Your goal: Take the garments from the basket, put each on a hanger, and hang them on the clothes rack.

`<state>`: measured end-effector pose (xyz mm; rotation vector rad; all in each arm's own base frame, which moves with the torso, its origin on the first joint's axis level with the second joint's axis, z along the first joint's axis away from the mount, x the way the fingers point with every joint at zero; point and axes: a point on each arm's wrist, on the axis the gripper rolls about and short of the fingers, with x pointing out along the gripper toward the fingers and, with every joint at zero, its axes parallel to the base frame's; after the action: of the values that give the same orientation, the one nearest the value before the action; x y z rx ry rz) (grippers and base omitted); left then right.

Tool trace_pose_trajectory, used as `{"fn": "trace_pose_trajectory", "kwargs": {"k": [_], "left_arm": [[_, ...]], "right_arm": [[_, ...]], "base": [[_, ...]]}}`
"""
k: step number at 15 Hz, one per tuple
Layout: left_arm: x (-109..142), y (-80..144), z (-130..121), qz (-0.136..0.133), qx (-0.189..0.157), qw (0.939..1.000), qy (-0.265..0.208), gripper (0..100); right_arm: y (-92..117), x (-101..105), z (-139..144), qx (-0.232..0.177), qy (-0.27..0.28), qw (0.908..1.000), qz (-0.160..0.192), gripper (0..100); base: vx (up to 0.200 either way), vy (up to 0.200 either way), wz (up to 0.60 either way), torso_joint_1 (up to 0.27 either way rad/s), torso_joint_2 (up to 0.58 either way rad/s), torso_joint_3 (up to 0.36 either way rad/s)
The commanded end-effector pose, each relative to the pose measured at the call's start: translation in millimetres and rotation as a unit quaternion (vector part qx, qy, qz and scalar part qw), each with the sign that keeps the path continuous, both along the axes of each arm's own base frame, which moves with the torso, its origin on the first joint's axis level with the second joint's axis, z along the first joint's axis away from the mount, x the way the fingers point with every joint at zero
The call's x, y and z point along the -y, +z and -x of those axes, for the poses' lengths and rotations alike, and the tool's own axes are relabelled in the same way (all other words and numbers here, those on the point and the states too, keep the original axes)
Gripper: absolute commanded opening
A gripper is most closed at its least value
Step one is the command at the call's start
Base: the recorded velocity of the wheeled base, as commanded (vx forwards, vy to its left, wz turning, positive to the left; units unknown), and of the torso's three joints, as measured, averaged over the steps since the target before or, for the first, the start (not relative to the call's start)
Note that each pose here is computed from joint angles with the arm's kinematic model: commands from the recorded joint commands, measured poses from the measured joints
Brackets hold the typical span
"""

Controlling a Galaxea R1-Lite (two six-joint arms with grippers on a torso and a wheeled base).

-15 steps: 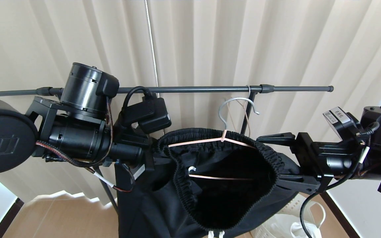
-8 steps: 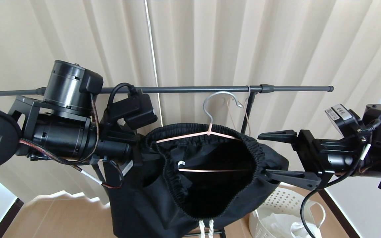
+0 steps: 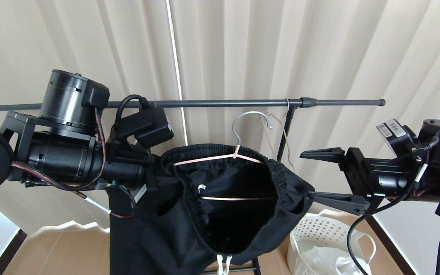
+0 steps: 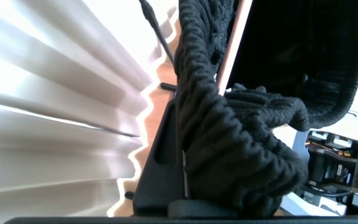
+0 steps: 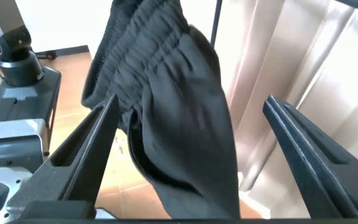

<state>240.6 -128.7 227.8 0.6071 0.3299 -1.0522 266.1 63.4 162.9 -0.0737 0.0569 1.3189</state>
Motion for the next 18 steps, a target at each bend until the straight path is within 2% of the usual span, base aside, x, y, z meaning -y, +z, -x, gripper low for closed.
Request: {"fn": "trace_pose_trajectory", "kwargs": {"k": [1,5,9,18], "left_arm": [[-3,3,2,0.003,0.005,1.0,0.003,0],[-8,8,4,0.013,0.004,0.9998,0.016,0],[-19,19,12,0.033,0.01,0.9987,0.039,0],[-26,25,30,0.041,0.019,0.9983,0.036,0]], "right_arm": [[-13,5,-9,0.003,-0.008,0.9999,0.005,100],[-23,12,-18,0.008,-0.023,0.9997,0.008,100],[-30,12,-21,0.007,-0.023,0.9996,0.013,100],[-61,10,-44,-0.006,-0.032,0.9993,0.019,100]], "base": [[0.0,0.0,0.0,0.0,0.0,0.0],[0.0,0.0,0.0,0.0,0.0,0.0],[0.0,0.0,0.0,0.0,0.0,0.0],[0.0,0.0,0.0,0.0,0.0,0.0]]}}
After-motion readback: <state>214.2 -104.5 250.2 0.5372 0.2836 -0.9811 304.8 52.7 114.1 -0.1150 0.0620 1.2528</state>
